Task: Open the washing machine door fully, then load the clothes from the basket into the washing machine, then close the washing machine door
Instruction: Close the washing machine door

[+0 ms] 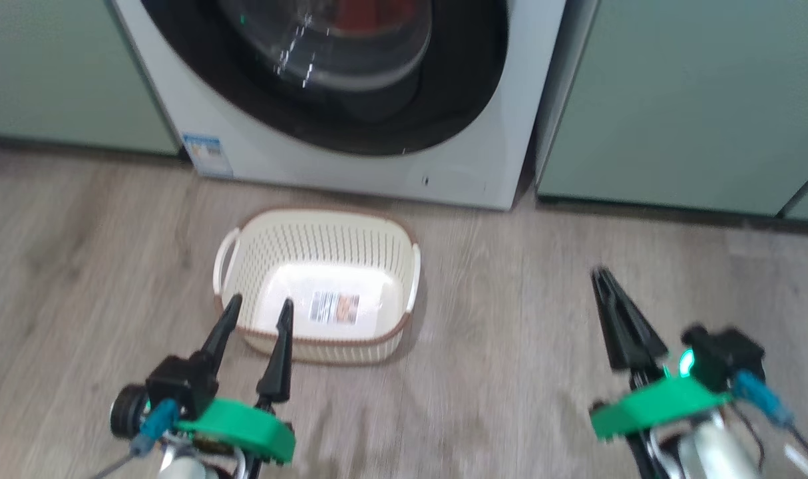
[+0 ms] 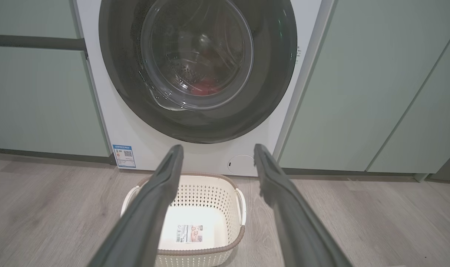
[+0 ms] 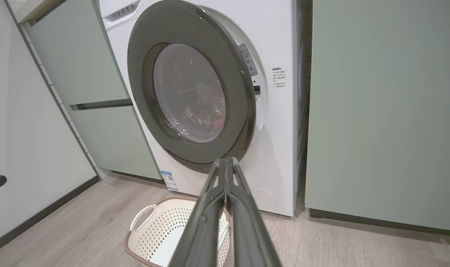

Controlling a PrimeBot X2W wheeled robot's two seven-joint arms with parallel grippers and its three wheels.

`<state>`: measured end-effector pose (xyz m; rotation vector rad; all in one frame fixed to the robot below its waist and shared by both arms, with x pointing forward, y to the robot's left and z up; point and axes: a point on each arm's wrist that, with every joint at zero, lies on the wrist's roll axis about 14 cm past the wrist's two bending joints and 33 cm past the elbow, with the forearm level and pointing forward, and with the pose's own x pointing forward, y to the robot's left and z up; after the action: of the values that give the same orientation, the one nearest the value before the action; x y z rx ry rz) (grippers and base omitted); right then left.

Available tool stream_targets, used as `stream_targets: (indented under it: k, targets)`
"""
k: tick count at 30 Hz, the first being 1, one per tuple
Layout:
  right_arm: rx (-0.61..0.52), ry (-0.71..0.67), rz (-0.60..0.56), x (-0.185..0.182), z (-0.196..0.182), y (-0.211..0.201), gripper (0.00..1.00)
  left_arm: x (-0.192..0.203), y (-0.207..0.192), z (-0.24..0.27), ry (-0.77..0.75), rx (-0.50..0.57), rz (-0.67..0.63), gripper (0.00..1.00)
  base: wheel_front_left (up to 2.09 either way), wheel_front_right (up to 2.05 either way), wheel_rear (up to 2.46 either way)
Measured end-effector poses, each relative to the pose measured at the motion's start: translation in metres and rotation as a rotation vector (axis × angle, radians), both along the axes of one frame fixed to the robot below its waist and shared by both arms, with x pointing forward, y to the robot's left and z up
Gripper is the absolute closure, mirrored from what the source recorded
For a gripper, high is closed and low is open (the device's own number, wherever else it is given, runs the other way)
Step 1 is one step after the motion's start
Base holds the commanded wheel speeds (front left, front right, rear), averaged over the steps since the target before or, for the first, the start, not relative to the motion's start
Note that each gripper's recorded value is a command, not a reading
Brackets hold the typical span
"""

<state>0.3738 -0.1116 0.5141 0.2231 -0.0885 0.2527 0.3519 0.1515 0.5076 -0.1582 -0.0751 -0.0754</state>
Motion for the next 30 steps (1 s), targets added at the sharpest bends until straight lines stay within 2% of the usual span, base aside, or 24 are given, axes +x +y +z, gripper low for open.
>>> stream_targets:
  k: [7,11,14,21,30]
  targets:
    - [-0.069,-0.129,0.149,0.071,0.032,0.042,1.00,0.038,0.003,0.003,-0.012,-0.006,-0.007,0.00,0.00,0.00,0.00]
    - [-0.172,-0.178,0.277,0.112,0.032,0.075,1.00,0.058,0.008,-0.009,0.012,-0.011,0.001,0.00,0.00,0.00,0.00]
    - [-0.218,-0.203,0.333,0.146,0.031,0.092,1.00,0.068,0.011,-0.025,0.053,-0.014,0.003,0.00,0.00,0.00,0.00]
    - [-0.256,-0.199,0.350,0.219,0.019,0.104,1.00,0.091,0.020,-0.048,0.097,-0.024,0.023,0.00,0.00,0.00,0.00]
    - [-0.324,-0.153,0.355,0.274,-0.004,0.114,1.00,0.099,0.034,-0.064,0.131,-0.022,0.058,0.00,0.00,0.00,0.00]
